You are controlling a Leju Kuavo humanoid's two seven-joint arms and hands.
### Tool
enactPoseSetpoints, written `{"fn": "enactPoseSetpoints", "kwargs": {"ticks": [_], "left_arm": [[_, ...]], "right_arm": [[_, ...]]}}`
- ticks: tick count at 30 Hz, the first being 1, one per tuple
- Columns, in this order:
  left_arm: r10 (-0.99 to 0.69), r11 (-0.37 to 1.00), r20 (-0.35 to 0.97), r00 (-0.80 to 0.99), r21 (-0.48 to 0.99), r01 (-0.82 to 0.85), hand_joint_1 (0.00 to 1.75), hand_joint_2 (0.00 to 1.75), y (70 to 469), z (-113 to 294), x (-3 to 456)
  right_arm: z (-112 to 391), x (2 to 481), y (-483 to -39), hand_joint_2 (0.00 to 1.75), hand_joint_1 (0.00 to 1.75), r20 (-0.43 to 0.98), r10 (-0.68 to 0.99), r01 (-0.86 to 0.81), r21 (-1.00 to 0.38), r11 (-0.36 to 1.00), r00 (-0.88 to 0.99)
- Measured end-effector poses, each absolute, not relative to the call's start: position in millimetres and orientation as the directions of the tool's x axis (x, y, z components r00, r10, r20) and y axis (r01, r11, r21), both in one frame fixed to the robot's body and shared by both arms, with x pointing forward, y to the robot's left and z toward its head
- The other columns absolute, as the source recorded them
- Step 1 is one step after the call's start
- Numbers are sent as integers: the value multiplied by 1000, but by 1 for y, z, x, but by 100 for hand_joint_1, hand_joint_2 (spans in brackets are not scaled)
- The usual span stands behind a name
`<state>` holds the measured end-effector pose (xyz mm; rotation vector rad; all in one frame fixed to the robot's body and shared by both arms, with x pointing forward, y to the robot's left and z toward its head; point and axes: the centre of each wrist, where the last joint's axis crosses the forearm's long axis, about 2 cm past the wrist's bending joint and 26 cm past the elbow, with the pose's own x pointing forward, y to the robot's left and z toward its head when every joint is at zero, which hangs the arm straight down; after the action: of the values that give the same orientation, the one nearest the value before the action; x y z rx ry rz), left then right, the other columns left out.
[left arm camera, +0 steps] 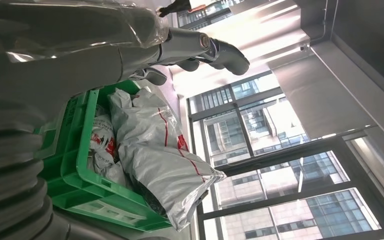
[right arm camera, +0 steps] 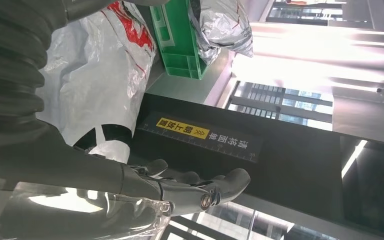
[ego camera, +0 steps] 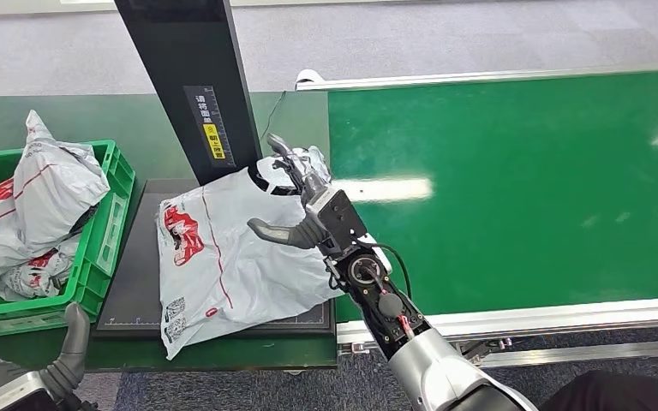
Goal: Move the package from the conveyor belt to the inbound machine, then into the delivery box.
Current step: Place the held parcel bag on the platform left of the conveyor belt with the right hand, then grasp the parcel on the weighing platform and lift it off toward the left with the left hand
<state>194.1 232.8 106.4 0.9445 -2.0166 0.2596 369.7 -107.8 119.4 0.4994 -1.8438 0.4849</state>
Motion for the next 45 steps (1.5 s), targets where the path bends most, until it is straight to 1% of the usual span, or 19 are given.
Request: {"fn": "enactPoseSetpoints", "kwargs": {"ticks": [7, 10, 12, 14, 16, 18, 21, 23, 28, 35, 40, 45], "left_arm": [[-519, 695, 788, -332, 163, -700, 0, 175, 231, 104, 194], [-510, 712, 792, -335, 170, -681, 0, 175, 226, 102, 194], [-515, 733, 789, -336, 201, -650, 0, 175, 219, 98, 195], [-543, 761, 775, -324, 292, -579, 0, 175, 207, 94, 199], [-622, 757, 719, -312, 449, -475, 0, 175, 187, 95, 202], [-702, 708, 635, -322, 577, -406, 0, 175, 167, 101, 205], [-763, 645, 542, -352, 672, -364, 0, 175, 149, 110, 209], [-772, 630, 507, -384, 693, -350, 0, 175, 142, 113, 211], [-767, 625, 475, -432, 707, -332, 0, 175, 136, 115, 212], [-804, 539, 386, -451, 795, -280, 0, 175, 124, 114, 229], [-775, 515, 378, -506, 842, -160, 0, 175, 103, 107, 249], [-750, 503, 405, -523, 862, -53, 0, 175, 92, 96, 273]], "right_arm": [[133, 368, -117, 175, 0, 894, -255, -526, 26, 850, -369], [138, 356, -123, 175, 0, 845, -304, -485, 61, 873, -441], [141, 344, -127, 175, 0, 812, -316, -444, 79, 893, -491], [141, 328, -132, 175, 0, 787, -298, -377, 91, 922, -540], [139, 306, -139, 175, 0, 770, -256, -285, 100, 953, -585], [138, 283, -146, 175, 0, 756, -220, -215, 107, 971, -616], [139, 256, -153, 175, 0, 745, -192, -157, 118, 981, -639], [140, 245, -158, 175, 0, 738, -185, -137, 126, 983, -649], [146, 235, -163, 175, 0, 723, -182, -118, 139, 983, -666], [144, 232, -167, 175, 0, 726, -185, -117, 144, 983, -662], [139, 227, -169, 175, 0, 741, -181, -104, 150, 983, -647], [137, 220, -170, 175, 0, 745, -191, -116, 153, 982, -639]]}}
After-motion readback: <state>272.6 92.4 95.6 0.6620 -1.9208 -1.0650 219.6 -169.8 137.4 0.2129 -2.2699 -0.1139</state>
